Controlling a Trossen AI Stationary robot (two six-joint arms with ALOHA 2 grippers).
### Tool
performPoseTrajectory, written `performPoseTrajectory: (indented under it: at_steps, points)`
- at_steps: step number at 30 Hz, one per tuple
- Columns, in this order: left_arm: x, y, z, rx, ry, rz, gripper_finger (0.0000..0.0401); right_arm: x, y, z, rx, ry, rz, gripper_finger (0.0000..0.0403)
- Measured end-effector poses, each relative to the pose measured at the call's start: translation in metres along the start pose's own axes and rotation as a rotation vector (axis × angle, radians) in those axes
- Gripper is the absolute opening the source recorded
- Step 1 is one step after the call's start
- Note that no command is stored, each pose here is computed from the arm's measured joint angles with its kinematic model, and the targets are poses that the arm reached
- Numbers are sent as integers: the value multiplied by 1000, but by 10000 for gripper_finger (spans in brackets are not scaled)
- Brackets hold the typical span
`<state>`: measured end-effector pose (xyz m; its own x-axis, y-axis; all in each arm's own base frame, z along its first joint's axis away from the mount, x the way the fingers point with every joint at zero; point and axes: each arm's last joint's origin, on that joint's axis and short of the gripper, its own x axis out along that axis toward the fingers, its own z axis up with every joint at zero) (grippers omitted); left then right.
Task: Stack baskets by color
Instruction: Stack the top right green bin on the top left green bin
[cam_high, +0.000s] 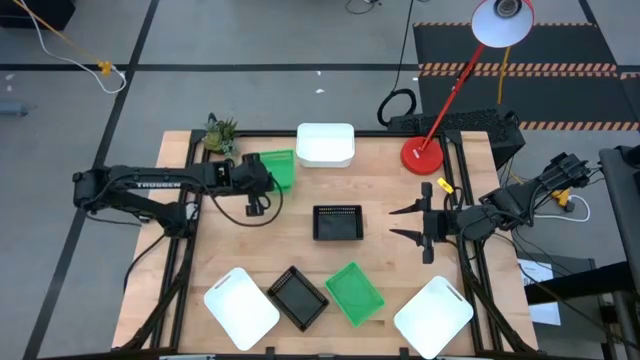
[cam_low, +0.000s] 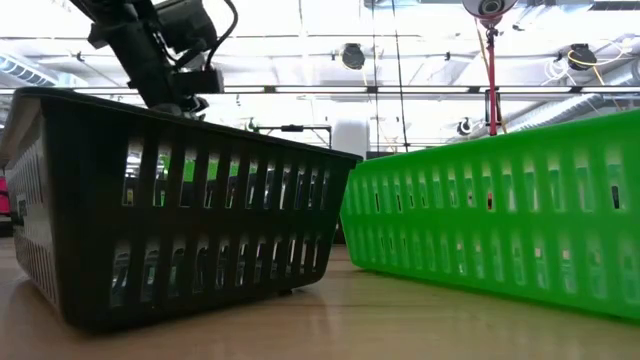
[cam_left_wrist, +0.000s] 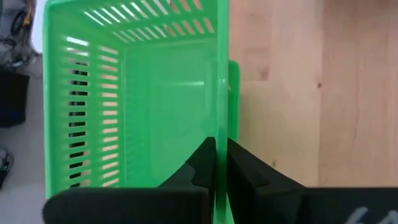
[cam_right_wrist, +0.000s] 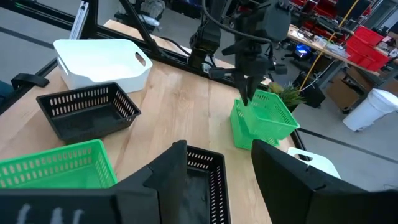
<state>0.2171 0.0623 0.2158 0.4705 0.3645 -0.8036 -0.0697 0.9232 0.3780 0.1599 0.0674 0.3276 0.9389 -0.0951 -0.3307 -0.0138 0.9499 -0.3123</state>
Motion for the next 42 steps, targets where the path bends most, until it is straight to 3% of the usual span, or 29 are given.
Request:
performPoseTrajectory:
  at_steps: [7, 14, 25, 42]
  points:
    - [3, -3, -4, 5, 16, -18, 7, 0, 0, 2, 17, -22, -3, 173]
    - [3, -3, -4, 14, 18, -11, 33, 0, 0, 2, 17, -22, -3, 173]
    - [4, 4, -8, -28, 42, 8, 20, 0, 0, 2, 17, -21, -3, 173]
    - [5, 8, -11, -79, 65, 15, 107, 0, 0, 2, 16, -19, -2, 173]
